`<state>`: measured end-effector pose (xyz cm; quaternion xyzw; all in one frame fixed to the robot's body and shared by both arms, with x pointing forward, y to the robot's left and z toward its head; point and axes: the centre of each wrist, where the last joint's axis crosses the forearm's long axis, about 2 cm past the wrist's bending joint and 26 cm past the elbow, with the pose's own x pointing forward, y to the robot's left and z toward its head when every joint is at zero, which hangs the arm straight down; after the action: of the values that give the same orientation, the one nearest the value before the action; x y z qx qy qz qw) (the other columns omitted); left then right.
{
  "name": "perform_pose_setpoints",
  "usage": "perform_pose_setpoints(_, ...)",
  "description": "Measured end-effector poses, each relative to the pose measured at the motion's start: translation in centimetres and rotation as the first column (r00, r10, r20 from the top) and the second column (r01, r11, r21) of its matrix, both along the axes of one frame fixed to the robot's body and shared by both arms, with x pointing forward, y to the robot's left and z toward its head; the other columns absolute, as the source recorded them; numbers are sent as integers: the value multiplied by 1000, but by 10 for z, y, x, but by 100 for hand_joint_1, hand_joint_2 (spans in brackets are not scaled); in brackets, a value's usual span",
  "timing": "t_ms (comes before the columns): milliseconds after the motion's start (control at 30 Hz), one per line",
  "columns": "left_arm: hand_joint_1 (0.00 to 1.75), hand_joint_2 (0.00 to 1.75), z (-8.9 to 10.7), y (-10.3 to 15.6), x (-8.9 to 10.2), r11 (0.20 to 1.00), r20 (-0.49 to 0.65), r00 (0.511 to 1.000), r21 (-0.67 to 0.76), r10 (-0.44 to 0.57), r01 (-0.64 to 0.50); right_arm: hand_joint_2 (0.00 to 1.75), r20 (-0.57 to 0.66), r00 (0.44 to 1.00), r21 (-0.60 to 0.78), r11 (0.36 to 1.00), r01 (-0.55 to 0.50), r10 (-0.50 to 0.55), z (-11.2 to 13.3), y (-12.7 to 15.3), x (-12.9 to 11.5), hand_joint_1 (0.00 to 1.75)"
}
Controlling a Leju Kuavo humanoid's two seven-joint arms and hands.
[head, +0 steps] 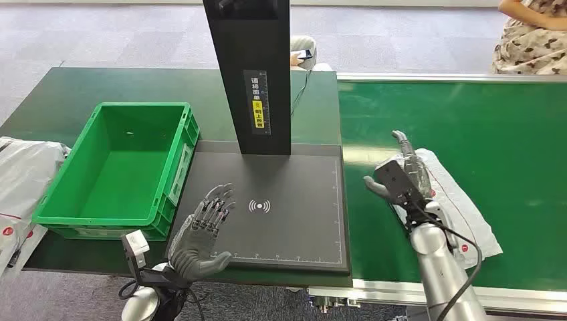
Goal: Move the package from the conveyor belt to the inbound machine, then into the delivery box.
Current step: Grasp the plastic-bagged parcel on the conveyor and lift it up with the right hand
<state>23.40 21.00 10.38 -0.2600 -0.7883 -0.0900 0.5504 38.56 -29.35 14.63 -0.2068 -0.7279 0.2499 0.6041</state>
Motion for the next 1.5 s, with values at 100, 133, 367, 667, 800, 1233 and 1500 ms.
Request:
perform_pose_setpoints(100,0,175,0,0,0,1000,-8,1000,5,0,0,175,-59,994,-66,994,85,-89,2,-17,11,0)
perform_pose_setpoints(133,0,175,0,0,0,1000,-13,1000,8,0,0,175,-99,987,-99,988,116,-126,1,-24,15,0)
perform_pose_setpoints(367,0,175,2,2,3,1000,-33,999,25,4,-3,175,-416,873,-289,947,140,-256,-26,-53,18,0)
perform_pose_setpoints(667,0,175,5,4,7,999,-43,999,46,16,-14,175,-582,717,-491,868,66,-384,-53,-60,4,47)
perform_pose_setpoints(800,0,175,5,5,7,998,-53,998,54,19,-16,175,-593,684,-546,837,47,-425,-56,-60,1,175)
perform_pose_setpoints(1233,0,175,4,5,7,998,-63,998,56,28,-24,175,-566,702,-575,817,38,-431,-58,-59,-3,175)
perform_pose_setpoints(1500,0,175,5,3,-5,999,-65,997,38,39,-37,175,-286,861,-531,817,223,-421,-47,-52,-14,175)
